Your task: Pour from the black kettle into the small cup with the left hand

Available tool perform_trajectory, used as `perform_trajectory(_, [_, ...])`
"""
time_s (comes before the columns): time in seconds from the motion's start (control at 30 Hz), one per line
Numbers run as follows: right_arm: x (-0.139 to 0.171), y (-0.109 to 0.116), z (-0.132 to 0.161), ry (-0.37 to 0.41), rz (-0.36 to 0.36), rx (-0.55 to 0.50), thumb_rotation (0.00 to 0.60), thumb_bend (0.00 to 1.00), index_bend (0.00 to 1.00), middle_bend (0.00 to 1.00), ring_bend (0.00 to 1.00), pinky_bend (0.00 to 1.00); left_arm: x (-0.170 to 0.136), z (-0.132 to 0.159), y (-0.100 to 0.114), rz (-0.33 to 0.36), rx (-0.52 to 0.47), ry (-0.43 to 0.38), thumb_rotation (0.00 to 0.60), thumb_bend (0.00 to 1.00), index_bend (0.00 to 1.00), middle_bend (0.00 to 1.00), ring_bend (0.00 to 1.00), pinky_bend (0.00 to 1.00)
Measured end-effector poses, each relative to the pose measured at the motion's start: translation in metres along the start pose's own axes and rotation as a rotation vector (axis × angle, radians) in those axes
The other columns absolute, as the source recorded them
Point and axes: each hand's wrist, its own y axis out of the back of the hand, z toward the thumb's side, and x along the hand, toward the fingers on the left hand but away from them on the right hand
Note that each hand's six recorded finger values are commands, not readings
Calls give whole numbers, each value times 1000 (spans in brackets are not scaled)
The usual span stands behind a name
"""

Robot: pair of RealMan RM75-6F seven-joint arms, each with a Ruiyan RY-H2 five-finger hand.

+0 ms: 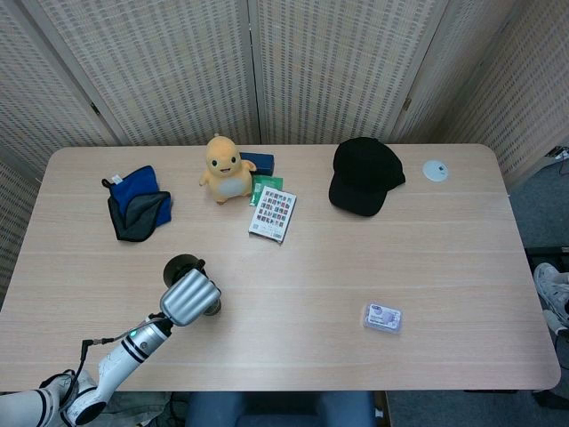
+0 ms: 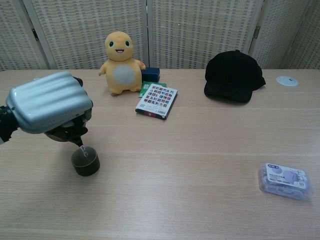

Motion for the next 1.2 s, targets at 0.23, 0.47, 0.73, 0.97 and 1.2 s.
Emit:
perform_trajectory(0.23, [0,0,0,0,1,0,600,170,381,384,314,384,0,-1,-1,-3,-3,3,591,363,1000,1000,966,508])
perform_trajectory(0.47, [0,0,0,-3,3,1,600,170,381,384,315,384,1,-2,-1,-5,-11,7,585,363,1000,1000,966,508])
perform_trajectory(0.73, [1,0,-1,-6,3,1,600,169,381,384,315,384,3,-7,-1,-5,-27,22,555,362,1000,1000,966,508])
perform_trajectory(0.97, [0,-1,0,-6,4,-1,600,169,381,384,314,384,6,-12,-3,-14,-52,40,535,362,1000,1000,966,508])
perform_trajectory(1.2, [-1,-2,0,-6,6,-1,600,170,381,384,314,383,8,-19,-6,-22,-62,62,525,362,1000,1000,966,508])
